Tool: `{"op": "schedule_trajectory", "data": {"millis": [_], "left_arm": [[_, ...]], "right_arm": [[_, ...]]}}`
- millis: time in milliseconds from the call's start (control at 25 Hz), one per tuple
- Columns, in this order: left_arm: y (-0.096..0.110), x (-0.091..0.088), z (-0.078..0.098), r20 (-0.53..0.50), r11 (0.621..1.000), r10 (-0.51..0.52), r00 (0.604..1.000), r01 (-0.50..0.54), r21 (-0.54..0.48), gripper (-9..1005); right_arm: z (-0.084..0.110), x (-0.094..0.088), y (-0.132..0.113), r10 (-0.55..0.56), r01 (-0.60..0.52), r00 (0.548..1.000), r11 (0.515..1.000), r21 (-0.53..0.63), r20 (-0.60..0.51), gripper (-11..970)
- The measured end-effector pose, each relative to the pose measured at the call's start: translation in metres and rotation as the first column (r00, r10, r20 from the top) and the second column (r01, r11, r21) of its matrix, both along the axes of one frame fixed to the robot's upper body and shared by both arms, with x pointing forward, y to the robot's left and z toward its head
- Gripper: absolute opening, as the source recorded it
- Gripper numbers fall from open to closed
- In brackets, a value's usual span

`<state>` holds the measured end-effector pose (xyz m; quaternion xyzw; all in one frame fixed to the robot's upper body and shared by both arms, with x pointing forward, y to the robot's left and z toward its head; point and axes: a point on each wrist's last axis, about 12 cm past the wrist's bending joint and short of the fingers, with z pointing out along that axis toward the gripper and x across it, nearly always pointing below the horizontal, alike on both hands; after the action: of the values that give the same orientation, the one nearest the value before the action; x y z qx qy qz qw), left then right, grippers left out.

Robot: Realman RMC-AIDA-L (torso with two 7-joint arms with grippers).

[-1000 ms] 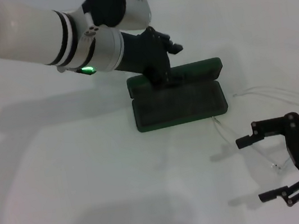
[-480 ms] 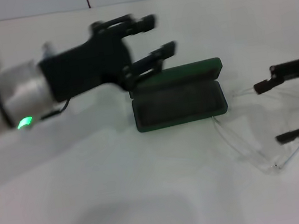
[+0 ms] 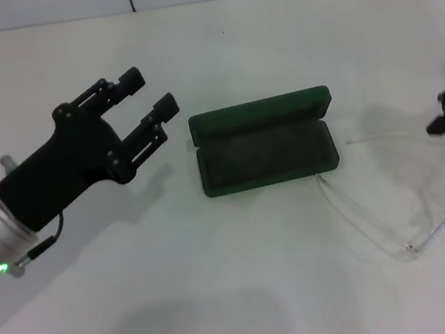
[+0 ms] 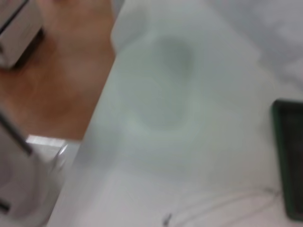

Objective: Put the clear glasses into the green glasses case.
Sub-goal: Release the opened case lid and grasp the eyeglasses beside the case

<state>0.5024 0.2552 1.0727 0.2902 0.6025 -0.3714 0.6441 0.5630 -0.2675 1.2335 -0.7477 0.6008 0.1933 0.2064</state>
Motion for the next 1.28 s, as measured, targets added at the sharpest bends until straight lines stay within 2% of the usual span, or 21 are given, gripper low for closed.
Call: {"op": "schedule_trajectory", "data": {"millis": [160, 400, 640, 880, 1040, 1280], "left_arm": [[0.004, -0.004, -0.005, -0.020, 1.000, 0.018, 1.000, -0.018, -0.016, 568], [0.004, -0.004, -0.006, -0.022, 0.999, 0.023, 0.999, -0.023, -0.023, 569], [0.000, -0.001, -0.007, -0.030, 0.999, 0.021, 0.999, -0.022, -0.034, 570], [-0.001, 0.000, -0.010, -0.042, 0.999, 0.021, 0.999, -0.023, -0.039, 571], [-0.001, -0.002, -0.012, -0.048, 0.999, 0.030, 0.998, -0.032, -0.044, 572], [0.000, -0.006, -0.016, -0.044, 0.997, 0.046, 0.998, -0.049, -0.058, 573]], "right_arm": [[-0.009, 0.004, 0.017, 0.028, -0.032, 0.999, 0.987, -0.159, -0.026, 851], [-0.025, 0.007, 0.044, 0.054, -0.056, 0.998, 0.935, -0.350, -0.015, 850], [-0.033, 0.010, 0.062, 0.116, -0.099, 0.993, 0.904, -0.416, 0.016, 831], [-0.047, 0.008, 0.081, 0.199, -0.184, 0.980, 0.866, -0.465, -0.018, 801], [-0.054, 0.008, 0.088, 0.221, -0.206, 0.975, 0.842, -0.499, -0.030, 771], [-0.059, 0.011, 0.091, 0.228, -0.214, 0.973, 0.832, -0.511, -0.035, 736]]}}
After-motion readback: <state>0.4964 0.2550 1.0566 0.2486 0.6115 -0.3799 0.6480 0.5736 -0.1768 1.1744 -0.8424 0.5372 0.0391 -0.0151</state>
